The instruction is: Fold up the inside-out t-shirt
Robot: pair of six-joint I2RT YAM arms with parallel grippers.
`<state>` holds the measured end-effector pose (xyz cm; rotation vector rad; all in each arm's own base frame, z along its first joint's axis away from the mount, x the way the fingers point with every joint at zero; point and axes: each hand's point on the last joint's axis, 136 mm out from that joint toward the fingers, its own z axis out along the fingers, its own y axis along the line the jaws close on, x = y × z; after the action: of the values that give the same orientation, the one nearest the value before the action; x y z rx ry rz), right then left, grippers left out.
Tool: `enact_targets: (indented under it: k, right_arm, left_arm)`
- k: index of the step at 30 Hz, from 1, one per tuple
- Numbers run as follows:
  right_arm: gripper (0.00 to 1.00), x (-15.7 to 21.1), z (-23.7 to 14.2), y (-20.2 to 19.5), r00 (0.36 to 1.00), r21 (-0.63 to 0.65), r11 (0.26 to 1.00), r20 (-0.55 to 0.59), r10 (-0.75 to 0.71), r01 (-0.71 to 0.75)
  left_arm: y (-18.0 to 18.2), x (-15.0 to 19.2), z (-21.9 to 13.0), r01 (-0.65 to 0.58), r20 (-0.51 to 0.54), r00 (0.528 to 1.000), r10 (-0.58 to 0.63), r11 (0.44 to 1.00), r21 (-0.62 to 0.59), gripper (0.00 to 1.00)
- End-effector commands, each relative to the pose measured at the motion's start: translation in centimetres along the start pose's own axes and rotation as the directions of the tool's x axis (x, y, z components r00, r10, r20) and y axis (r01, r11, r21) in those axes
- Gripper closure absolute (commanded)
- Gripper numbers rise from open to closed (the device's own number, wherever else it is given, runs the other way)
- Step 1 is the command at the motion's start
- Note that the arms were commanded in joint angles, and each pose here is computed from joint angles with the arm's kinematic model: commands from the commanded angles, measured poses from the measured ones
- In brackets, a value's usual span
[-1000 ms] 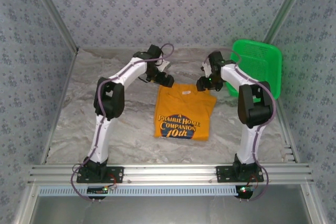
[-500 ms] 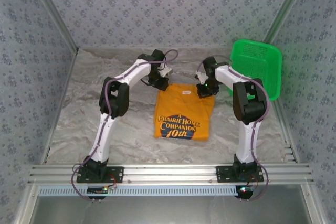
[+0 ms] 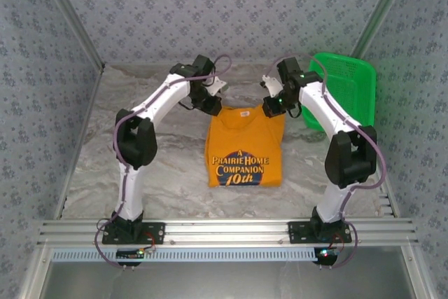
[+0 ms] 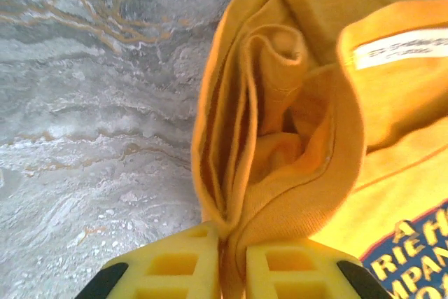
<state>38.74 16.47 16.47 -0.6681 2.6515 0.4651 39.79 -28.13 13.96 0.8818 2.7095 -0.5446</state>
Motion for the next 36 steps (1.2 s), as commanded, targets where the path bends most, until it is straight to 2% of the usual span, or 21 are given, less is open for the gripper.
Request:
enact_targets:
  k: [1,5,7,9,11,13,14,17,20,22,25,28,36]
  right_arm:
    - [1.00,-2.0,-0.7,1.4,0.998,-0.063,0.997,0.044,-0.051,0.054]
    - [1.00,-4.7,1.4,0.7,0.995,-0.102,0.992,0.077,-0.069,0.077]
    - [1.00,-6.0,3.9,-0.4,0.995,-0.127,0.990,0.083,-0.056,0.066]
    - [1.00,-6.8,7.0,-2.6,0.997,-0.085,0.996,0.064,-0.032,0.038]
    - [0.88,-7.2,10.8,-6.4,0.999,0.044,0.998,0.035,0.031,-0.032]
    - [0.84,-7.4,12.7,-9.6,0.995,0.156,0.982,0.010,0.103,-0.103]
    - [0.72,-7.6,13.1,-10.2,0.990,0.167,0.975,0.010,0.144,-0.144]
    - [0.63,-8.5,11.7,-9.9,0.975,0.115,0.969,0.078,0.210,-0.218]
    - [0.58,-8.5,7.6,-8.0,0.963,0.059,0.971,0.153,0.221,-0.232]
    - [0.56,-8.0,5.0,-7.2,0.954,0.063,0.967,0.192,0.230,-0.245]
    - [0.55,-5.8,3.1,-6.8,0.946,0.109,0.951,0.184,0.266,-0.288]
    - [0.54,-3.2,2.7,-6.4,0.944,0.141,0.939,0.155,0.291,-0.313]
    - [0.53,1.9,4.2,-1.5,0.955,0.080,0.953,0.079,0.287,-0.293]
  left_arm:
    - [0.0,-0.5,-1.2,0.051,0.009,0.999,-0.051,0.999,-0.016,0.86]
    - [2.0,-0.9,0.2,0.127,0.011,0.992,-0.127,0.991,-0.029,0.83]
    - [4.5,-0.4,1.6,0.200,0.001,0.980,-0.201,0.977,-0.072,0.77]
    - [6.3,0.0,3.0,0.244,0.011,0.970,-0.244,0.968,-0.059,0.75]
    - [7.5,0.2,4.0,0.260,0.035,0.965,-0.259,0.965,-0.043,0.69]
    - [8.2,0.1,4.1,0.276,0.045,0.961,-0.274,0.960,-0.048,0.61]
    - [8.0,0.0,4.1,0.273,0.046,0.961,-0.271,0.961,-0.037,0.57]
    - [7.2,-0.3,3.9,0.266,0.049,0.963,-0.265,0.964,-0.005,0.52]
    - [6.5,-1.2,3.5,0.229,0.070,0.971,-0.230,0.973,0.018,0.47]
    - [6.4,-2.5,3.2,0.203,0.100,0.974,-0.203,0.979,0.012,0.46]
    - [6.4,-3.8,4.4,0.164,0.102,0.981,-0.163,0.987,-0.001,0.44]
    - [5.8,-4.1,6.1,0.116,0.068,0.991,-0.115,0.993,-0.017,0.43]
    - [6.2,-3.0,8.9,0.105,0.006,0.995,-0.105,0.989,-0.103,0.43]
